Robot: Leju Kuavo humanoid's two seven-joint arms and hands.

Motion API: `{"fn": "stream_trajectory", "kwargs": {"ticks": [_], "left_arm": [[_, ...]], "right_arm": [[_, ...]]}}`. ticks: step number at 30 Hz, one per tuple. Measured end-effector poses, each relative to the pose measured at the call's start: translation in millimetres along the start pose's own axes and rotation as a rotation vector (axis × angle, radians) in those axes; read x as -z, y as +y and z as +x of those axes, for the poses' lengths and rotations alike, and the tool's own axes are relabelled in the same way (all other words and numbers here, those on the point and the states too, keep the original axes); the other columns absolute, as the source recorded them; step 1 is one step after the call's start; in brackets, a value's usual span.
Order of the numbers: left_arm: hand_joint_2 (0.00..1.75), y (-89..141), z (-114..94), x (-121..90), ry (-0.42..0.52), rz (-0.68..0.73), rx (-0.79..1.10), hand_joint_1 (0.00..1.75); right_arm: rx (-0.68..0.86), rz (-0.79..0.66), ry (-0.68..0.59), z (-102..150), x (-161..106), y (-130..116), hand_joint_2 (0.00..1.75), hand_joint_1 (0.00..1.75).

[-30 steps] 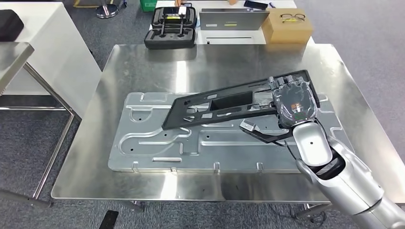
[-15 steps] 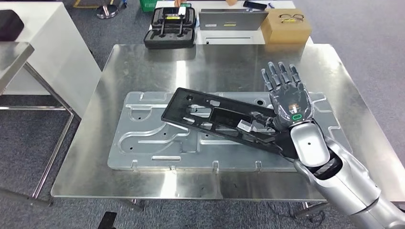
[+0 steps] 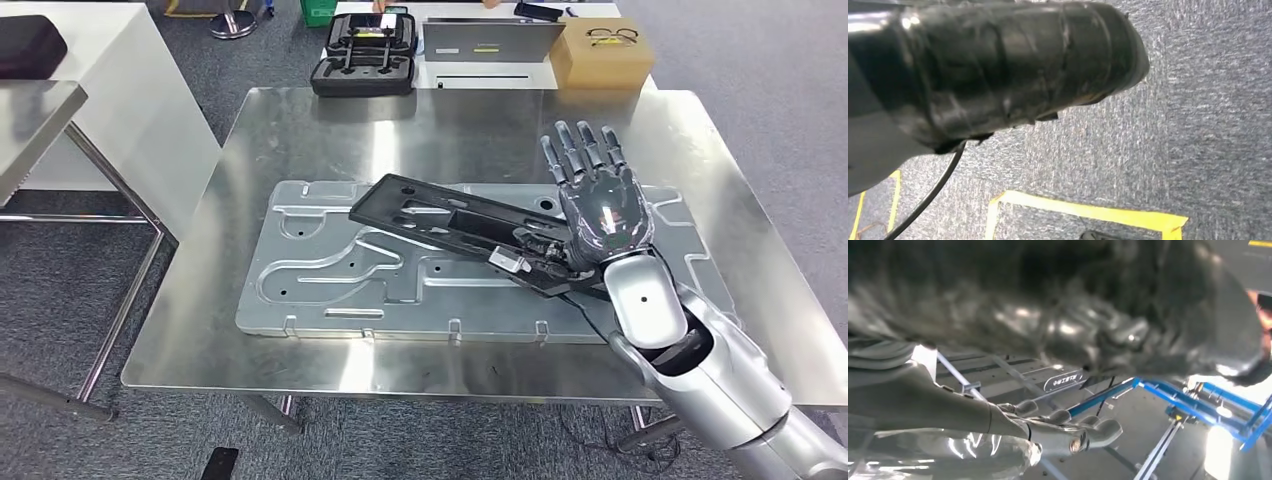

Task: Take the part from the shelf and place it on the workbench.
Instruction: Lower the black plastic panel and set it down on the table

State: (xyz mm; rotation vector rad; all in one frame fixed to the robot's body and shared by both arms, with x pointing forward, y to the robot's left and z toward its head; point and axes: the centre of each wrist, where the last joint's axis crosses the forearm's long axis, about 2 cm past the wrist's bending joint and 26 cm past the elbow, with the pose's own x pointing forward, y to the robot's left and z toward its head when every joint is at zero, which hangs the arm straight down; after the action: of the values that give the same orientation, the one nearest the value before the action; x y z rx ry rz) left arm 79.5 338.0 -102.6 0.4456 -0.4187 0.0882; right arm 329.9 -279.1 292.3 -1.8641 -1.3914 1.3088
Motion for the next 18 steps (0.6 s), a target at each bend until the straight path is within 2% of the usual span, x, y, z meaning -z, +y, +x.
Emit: {"fn": "stream_trajectory", "kwargs": {"ticks": [18], "left_arm": [[0.00, 1.2, 3.1, 1.2, 0.002, 0.013, 0.002, 0.00]], "right_arm": [[0.030, -0.028, -0.008, 6.0, 4.8, -8.5, 0.00, 0.00]]}}
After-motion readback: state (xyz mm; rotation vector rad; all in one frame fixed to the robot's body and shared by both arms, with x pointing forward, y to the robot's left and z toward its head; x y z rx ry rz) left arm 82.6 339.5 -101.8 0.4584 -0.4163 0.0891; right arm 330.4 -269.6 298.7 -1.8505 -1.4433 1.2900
